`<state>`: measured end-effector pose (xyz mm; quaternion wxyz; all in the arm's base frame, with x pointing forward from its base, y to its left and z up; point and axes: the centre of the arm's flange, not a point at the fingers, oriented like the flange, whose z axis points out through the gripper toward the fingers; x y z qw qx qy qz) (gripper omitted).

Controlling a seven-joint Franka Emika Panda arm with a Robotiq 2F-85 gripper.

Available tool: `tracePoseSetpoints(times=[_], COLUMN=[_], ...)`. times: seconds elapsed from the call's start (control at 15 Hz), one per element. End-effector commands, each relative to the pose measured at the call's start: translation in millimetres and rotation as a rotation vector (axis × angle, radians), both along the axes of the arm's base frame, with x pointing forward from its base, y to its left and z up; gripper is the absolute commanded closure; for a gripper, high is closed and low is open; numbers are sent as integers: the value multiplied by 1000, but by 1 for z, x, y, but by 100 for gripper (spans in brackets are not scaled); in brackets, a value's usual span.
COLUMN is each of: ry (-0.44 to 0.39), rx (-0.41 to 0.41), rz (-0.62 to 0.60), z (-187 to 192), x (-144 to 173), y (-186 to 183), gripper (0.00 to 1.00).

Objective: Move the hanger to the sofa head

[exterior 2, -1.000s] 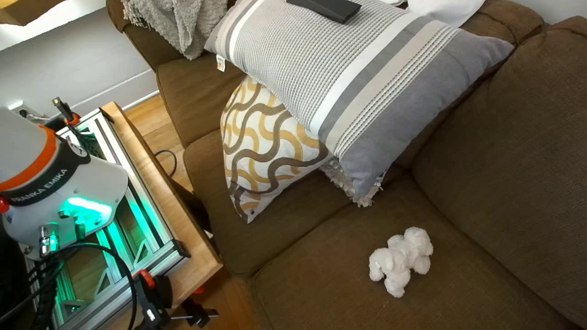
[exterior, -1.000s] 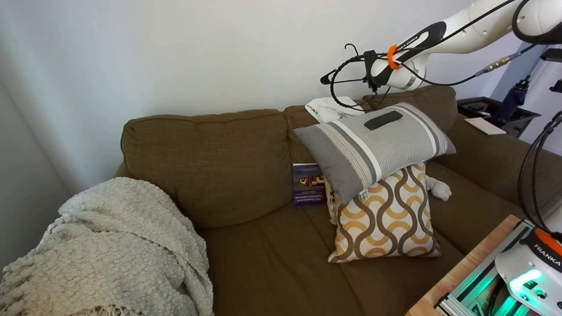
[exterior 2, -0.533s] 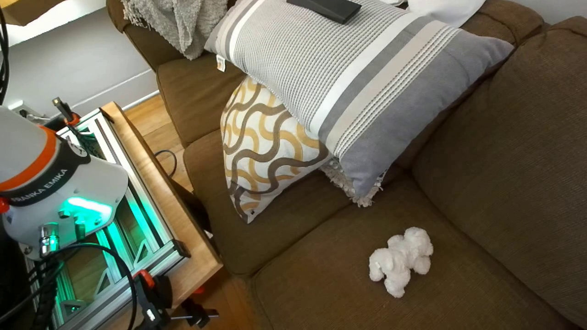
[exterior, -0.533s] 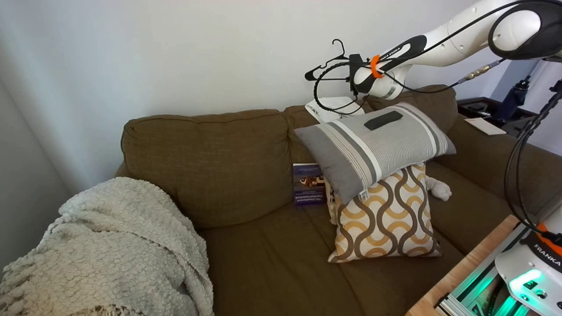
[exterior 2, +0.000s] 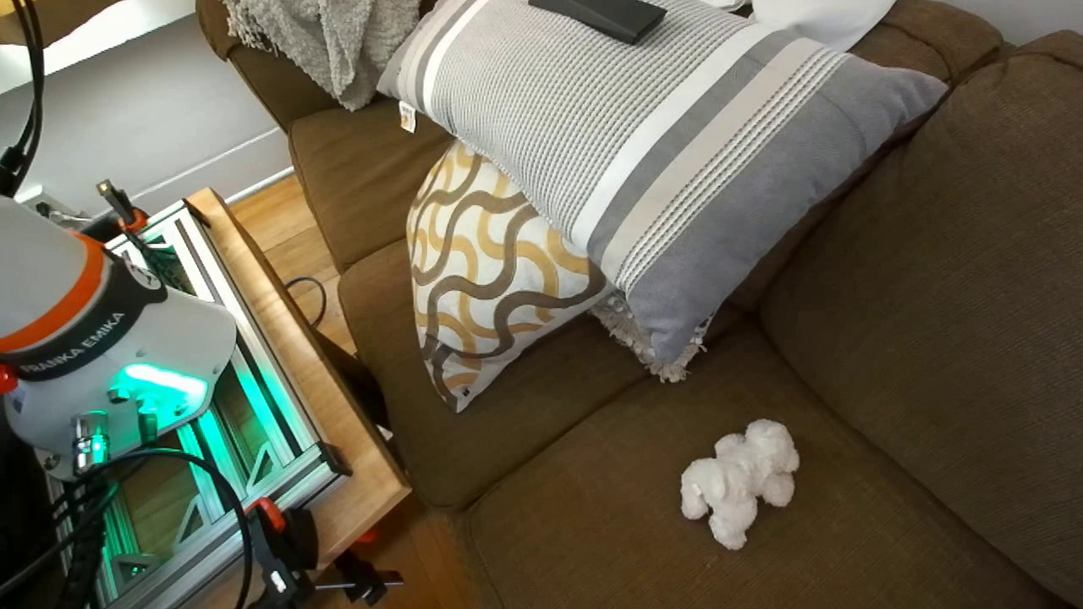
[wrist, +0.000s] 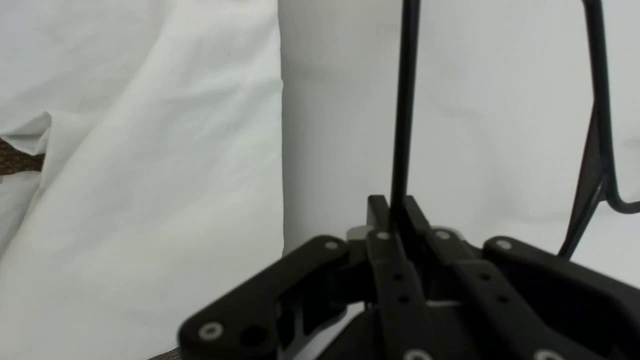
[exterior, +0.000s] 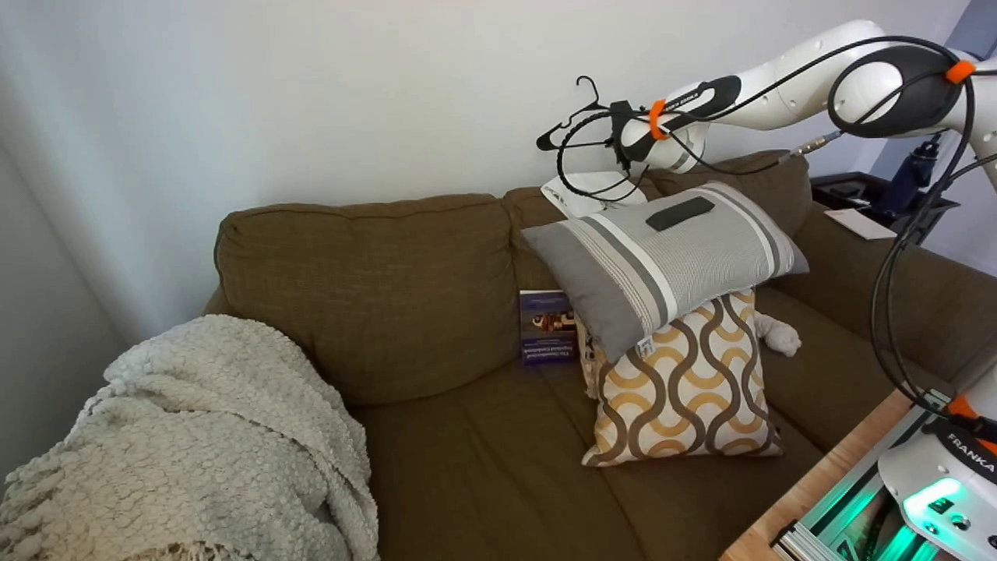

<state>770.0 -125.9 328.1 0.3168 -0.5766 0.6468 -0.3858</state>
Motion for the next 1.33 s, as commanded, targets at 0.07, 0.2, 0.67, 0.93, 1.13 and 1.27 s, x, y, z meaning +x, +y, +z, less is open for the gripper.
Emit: tracePoseSetpoints(times=[0.07,0.2,0.67,0.93,1.13,1.27], ry=[44,92,226,332,373,389], rx=[-44,4,173,236,259,268], rz=[72,105,123,135,129,124], z=[-9,-14,-20,-27,-29,-30], x=[47,58,81,84,85,84], y=[9,13,8,6,5,5], gripper=[98,96,98,68,43,28])
